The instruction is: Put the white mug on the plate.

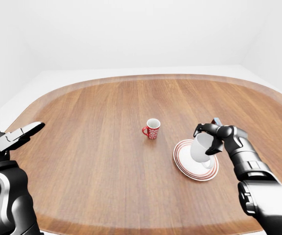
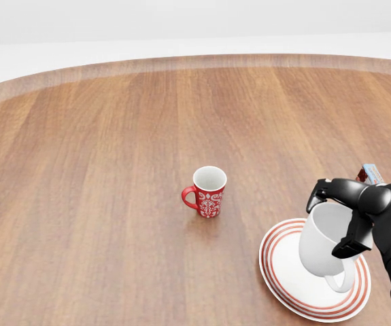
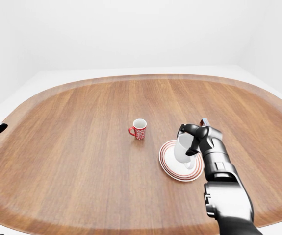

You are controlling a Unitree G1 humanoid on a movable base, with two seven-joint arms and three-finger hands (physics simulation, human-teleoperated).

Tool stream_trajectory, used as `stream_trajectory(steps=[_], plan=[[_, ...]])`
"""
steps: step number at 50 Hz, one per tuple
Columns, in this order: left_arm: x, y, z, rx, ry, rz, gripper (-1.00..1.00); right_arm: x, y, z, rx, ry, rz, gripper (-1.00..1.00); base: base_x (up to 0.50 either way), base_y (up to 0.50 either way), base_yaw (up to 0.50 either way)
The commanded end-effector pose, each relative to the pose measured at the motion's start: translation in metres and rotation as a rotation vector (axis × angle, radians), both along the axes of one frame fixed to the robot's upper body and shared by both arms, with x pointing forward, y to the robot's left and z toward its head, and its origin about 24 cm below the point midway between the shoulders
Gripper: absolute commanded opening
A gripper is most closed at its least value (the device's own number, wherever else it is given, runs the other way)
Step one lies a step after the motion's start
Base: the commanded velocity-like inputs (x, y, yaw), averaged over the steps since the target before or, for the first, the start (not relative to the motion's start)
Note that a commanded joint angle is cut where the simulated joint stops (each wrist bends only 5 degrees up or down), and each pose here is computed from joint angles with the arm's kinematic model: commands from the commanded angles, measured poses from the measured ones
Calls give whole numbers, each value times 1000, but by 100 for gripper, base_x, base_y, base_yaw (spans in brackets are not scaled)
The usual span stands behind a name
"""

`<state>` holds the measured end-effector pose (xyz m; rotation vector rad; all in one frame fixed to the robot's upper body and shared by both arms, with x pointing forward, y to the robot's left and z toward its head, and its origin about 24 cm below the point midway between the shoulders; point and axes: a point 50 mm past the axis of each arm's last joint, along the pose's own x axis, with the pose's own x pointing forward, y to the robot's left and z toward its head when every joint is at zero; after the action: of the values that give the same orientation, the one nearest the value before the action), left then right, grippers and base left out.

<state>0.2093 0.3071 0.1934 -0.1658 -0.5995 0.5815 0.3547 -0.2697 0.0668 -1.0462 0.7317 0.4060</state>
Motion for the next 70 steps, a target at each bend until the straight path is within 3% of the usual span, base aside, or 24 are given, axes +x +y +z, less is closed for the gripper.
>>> stream_trajectory(steps=[1,40,41,42,45,47,50,70], plan=[[0,0,0,0,1,-1,100,3,3,-3,-30,3,-11,-100,0,0,0],[1,0,-2,-3,10,-3,100,-4,1,-26,8,13,-80,-99,0,0,0],[2,-1,-3,-3,12,-4,100,-4,1,-25,8,11,-79,-58,0,0,0],[2,-1,-3,-2,13,-4,100,-3,1,-25,6,10,-78,-33,0,0,0],[2,-1,-3,-3,14,-3,100,-4,0,-25,7,9,-81,-20,0,0,0],[2,-1,-3,-3,13,-4,100,-4,1,-25,22,2,-84,59,0,0,0],[1,-1,-3,-3,13,-3,100,-5,-1,-26,20,2,-95,94,0,0,0],[1,-1,-2,-1,10,-3,100,-4,0,-26,40,-17,-103,100,0,0,0]])
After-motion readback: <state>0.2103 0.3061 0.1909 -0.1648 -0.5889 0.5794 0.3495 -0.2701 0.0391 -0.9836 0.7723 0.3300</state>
